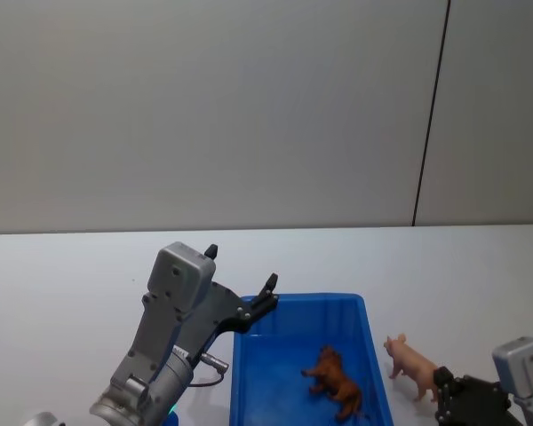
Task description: Pick up the two dolls from the table and place them into the box.
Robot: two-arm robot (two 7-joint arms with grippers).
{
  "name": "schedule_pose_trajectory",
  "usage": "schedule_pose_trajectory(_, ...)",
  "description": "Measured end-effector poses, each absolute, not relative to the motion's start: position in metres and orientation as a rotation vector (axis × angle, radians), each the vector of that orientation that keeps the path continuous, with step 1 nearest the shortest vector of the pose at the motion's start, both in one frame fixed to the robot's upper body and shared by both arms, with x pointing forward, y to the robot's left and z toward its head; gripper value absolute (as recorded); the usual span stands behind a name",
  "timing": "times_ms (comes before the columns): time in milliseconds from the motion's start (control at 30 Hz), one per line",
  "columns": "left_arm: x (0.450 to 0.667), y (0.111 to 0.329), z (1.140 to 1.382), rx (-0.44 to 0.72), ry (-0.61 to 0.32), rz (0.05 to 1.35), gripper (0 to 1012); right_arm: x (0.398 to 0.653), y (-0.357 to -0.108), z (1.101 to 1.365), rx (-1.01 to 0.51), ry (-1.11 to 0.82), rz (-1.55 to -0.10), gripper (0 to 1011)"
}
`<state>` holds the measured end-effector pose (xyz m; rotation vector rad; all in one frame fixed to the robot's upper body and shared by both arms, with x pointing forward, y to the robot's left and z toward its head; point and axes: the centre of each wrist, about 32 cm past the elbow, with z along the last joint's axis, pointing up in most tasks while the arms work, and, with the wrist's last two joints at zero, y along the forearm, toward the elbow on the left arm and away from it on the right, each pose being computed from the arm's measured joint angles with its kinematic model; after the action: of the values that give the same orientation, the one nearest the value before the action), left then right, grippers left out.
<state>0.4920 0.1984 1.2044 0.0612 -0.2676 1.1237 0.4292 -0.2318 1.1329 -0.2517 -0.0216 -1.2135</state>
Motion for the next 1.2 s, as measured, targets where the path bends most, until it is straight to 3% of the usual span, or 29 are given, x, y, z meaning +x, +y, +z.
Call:
schedule_pose_trajectory(600,0.492,0.198,1.204,0.061,-0.268,1.124,1001,0.425,-0.229,1.159,-0.153,-0.112,-1.193,0)
schedule_pose_trajectory(1200,0.492,0.198,1.204,0.061,-0.268,1.124,1001,0.434,-0.215,1.175,-0.09,-0.131,-1.08,0)
